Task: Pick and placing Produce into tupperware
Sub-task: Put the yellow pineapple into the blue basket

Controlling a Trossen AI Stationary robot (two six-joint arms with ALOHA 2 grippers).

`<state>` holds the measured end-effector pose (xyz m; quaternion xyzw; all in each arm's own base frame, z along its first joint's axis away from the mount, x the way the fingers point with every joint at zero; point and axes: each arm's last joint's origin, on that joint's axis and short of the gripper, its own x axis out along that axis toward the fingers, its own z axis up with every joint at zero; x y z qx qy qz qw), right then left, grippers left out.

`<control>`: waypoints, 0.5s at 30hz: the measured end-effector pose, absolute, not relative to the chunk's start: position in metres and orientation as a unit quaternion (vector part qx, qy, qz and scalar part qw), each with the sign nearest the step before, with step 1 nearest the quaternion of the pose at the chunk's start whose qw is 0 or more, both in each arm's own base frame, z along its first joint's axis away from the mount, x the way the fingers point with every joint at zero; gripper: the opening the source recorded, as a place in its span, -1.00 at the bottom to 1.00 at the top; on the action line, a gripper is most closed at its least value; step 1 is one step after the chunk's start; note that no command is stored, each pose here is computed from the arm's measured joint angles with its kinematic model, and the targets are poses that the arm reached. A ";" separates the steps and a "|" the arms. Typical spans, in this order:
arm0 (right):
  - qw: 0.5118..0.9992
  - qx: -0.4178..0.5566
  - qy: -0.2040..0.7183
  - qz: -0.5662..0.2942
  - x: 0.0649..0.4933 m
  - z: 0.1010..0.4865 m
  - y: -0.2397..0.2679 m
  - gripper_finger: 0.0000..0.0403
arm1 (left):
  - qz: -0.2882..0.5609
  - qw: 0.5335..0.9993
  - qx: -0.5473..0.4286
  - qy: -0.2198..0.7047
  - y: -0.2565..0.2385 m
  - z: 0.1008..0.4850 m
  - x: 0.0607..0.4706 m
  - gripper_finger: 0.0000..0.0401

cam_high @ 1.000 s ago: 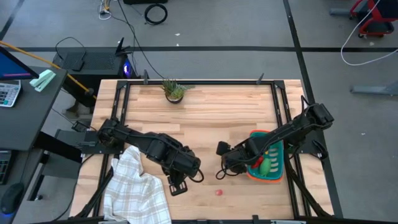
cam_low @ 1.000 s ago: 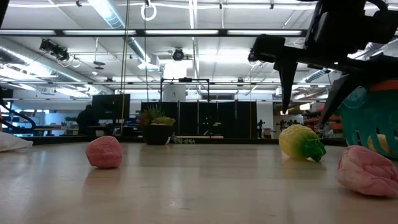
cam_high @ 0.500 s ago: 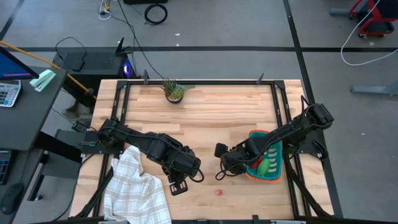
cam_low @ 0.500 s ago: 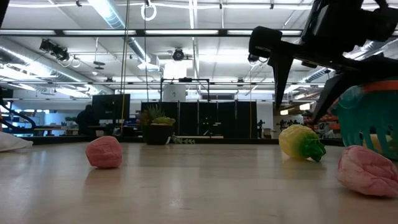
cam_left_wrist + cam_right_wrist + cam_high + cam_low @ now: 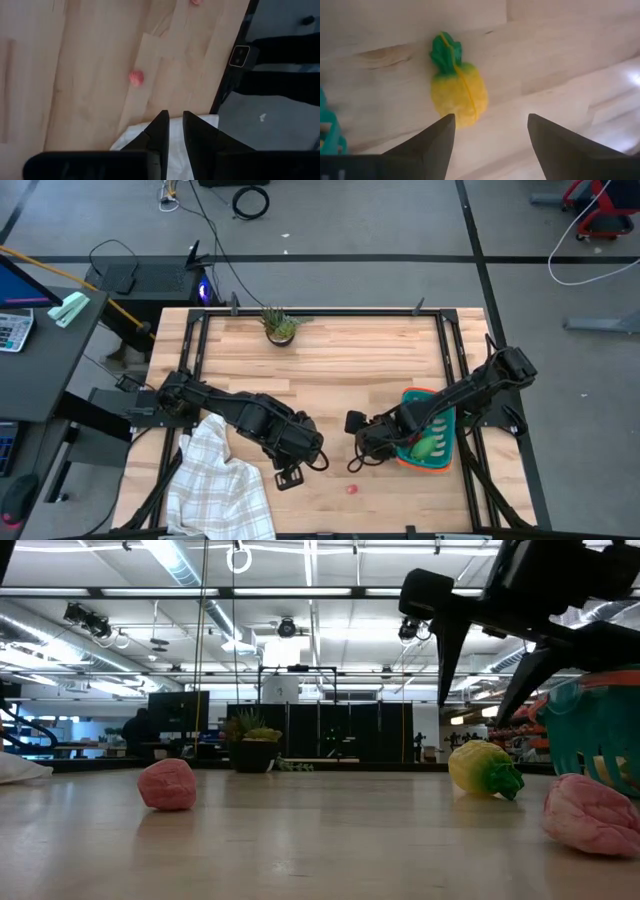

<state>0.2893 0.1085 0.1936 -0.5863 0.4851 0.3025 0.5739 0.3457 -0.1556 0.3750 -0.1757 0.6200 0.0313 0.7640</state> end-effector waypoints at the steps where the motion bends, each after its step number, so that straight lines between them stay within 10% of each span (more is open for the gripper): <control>1: 0.577 -0.583 0.487 0.301 0.289 0.194 0.108 0.29 | 0.030 0.765 -0.173 0.620 -0.156 0.375 0.346 -0.70; 9: 0.546 -0.616 0.478 0.306 0.293 0.206 0.108 0.29 | 0.030 0.773 -0.154 0.615 -0.155 0.375 0.346 -0.69; 15: 0.616 -0.573 0.488 0.232 0.307 0.227 0.102 0.29 | 0.033 0.774 -0.153 0.614 -0.155 0.375 0.346 -0.72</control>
